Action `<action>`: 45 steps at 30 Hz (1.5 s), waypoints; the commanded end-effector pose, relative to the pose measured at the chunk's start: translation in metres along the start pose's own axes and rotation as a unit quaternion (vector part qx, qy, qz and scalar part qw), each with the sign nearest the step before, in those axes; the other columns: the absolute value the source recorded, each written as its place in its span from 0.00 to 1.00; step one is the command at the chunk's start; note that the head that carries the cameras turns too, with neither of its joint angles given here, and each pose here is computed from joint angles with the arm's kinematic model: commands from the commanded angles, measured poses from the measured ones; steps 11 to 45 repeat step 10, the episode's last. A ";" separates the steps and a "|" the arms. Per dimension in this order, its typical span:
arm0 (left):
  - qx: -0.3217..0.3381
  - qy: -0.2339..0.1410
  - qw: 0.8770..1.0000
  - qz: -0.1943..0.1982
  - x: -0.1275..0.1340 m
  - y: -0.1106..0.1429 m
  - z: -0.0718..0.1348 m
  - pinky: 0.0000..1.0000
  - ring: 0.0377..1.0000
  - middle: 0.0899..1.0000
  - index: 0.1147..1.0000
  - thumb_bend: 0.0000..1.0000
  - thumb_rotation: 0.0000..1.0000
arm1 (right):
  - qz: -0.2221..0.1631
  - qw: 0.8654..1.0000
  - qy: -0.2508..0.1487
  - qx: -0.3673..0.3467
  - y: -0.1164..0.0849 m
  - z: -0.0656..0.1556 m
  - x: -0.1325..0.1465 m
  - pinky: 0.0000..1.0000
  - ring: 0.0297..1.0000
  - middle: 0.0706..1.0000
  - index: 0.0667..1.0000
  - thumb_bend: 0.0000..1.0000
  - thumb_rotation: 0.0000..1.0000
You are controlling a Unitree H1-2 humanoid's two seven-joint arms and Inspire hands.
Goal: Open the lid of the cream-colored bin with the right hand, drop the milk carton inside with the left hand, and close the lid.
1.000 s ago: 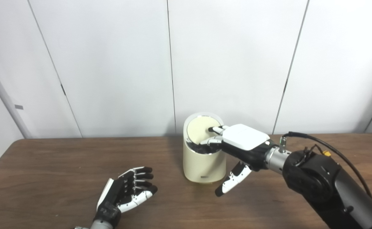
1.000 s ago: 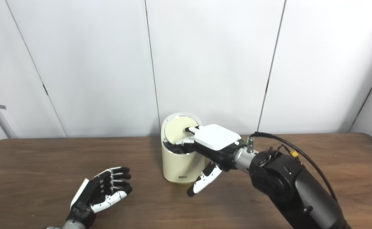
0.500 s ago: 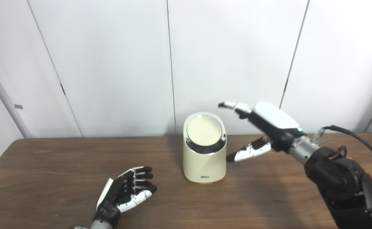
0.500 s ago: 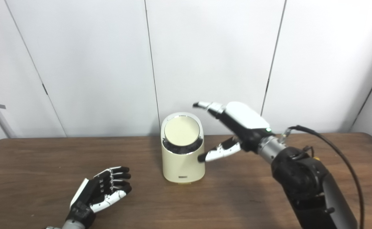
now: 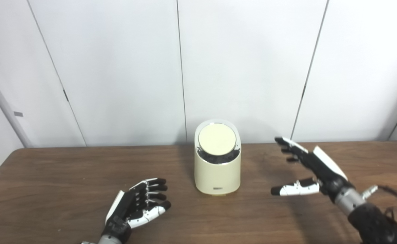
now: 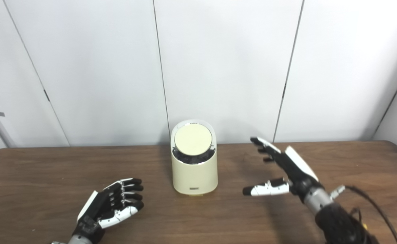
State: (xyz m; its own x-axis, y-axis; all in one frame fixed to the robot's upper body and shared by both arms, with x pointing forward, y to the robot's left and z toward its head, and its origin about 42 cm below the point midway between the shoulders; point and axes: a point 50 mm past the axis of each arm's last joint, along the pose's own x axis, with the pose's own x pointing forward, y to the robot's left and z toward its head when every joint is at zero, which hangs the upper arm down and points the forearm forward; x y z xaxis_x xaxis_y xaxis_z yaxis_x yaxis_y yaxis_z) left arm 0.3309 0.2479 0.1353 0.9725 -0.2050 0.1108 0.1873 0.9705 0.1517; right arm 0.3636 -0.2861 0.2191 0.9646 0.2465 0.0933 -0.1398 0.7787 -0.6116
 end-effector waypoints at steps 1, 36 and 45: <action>0.005 -0.046 0.999 -0.004 0.006 0.004 0.011 0.53 0.63 0.69 0.72 0.65 0.18 | -0.037 0.997 -0.055 0.026 -0.006 0.009 0.000 0.78 0.89 0.90 0.93 0.80 0.27; -0.030 -0.089 0.996 -0.013 0.008 0.004 0.007 0.56 0.65 0.71 0.73 0.64 0.16 | -0.055 0.989 -0.086 0.106 0.021 -0.019 -0.014 0.81 0.87 0.89 0.92 0.77 0.27; -0.030 -0.089 0.996 -0.013 0.008 0.004 0.007 0.56 0.65 0.71 0.73 0.64 0.16 | -0.055 0.989 -0.086 0.106 0.021 -0.019 -0.014 0.81 0.87 0.89 0.92 0.77 0.27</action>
